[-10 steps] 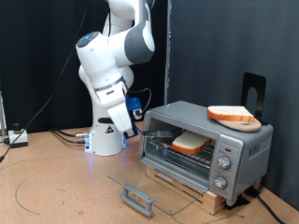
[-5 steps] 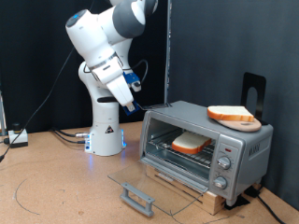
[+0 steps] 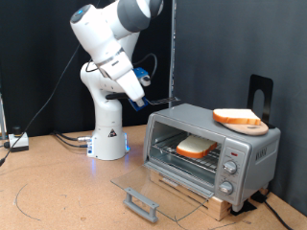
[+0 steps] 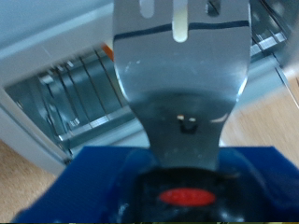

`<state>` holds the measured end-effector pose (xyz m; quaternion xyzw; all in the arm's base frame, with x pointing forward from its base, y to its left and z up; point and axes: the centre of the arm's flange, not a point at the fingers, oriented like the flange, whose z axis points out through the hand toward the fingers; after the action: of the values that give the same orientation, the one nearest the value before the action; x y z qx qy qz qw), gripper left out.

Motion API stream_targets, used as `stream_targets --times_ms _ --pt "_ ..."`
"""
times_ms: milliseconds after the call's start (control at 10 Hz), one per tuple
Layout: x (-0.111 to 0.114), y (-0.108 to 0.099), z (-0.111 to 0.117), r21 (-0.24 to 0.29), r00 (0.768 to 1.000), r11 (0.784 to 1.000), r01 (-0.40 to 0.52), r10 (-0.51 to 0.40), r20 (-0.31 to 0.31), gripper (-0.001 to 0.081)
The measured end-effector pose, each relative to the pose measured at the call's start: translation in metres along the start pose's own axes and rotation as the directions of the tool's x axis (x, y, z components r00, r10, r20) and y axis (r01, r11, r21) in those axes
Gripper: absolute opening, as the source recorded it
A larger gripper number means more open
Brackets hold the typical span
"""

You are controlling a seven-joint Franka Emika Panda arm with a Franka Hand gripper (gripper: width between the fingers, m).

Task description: Make a piece of toast with the oven

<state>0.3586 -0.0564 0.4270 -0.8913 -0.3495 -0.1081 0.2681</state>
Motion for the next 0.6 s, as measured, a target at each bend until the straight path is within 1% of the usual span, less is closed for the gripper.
stream_targets --times_ms 100,300,600 --pt "0.008 -0.01 0.008 0.028 0.999 0.999 0.039 -0.04 0.006 0.0396" --pt "0.025 -0.031 0.025 0.061 0.995 0.994 0.094 -0.096 0.023 0.0396" --pt "0.047 -0.063 0.052 0.098 0.989 0.986 0.134 -0.139 0.045 0.0396"
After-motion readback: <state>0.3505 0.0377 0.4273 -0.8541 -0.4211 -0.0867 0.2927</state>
